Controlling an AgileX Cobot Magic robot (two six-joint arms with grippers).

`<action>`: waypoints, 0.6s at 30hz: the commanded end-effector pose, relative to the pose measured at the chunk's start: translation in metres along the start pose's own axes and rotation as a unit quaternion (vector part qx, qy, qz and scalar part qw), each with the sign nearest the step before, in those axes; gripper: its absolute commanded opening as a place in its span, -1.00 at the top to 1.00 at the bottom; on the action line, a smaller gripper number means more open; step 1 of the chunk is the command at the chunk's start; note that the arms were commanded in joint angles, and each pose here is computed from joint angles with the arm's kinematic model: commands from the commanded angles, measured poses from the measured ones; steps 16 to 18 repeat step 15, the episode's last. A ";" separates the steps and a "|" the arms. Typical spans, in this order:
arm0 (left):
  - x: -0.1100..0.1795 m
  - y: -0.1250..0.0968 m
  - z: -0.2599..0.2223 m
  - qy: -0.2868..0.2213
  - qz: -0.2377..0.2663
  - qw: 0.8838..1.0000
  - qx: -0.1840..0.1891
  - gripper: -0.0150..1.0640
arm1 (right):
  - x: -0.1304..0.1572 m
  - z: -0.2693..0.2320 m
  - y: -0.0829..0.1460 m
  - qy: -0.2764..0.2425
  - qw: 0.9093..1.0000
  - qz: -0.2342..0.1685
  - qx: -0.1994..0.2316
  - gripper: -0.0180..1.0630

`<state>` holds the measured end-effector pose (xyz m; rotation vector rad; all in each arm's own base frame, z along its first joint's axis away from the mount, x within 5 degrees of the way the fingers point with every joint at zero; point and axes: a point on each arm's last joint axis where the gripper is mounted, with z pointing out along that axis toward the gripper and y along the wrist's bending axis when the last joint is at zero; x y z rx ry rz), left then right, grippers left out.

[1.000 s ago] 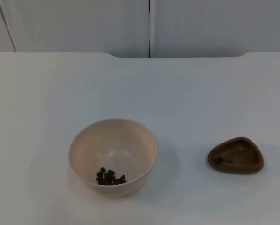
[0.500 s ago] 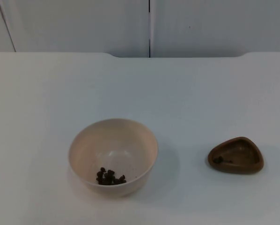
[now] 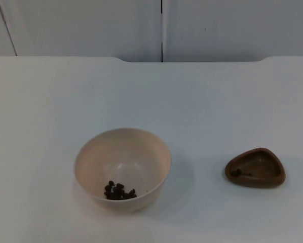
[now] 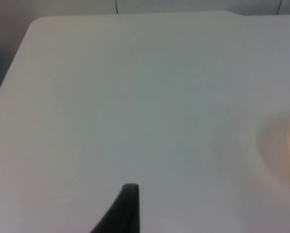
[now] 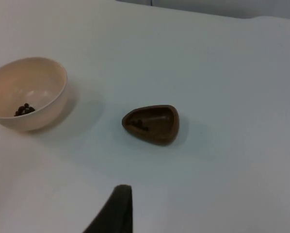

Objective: Pick up the bowl with the left hand and pour the coffee beans from the cup into the bowl with the right hand.

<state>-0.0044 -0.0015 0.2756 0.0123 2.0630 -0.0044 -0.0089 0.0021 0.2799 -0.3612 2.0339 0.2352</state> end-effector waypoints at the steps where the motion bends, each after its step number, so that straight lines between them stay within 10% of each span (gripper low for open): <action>1: 0.001 0.000 0.000 0.001 -0.001 1.000 -0.004 -0.97 | 0.000 0.000 0.000 -0.006 1.000 0.007 0.009 -0.99; 18: 0.001 0.000 0.000 0.001 -0.001 1.000 -0.004 -0.97 | -0.001 0.002 0.002 -0.008 0.993 0.058 0.106 -0.99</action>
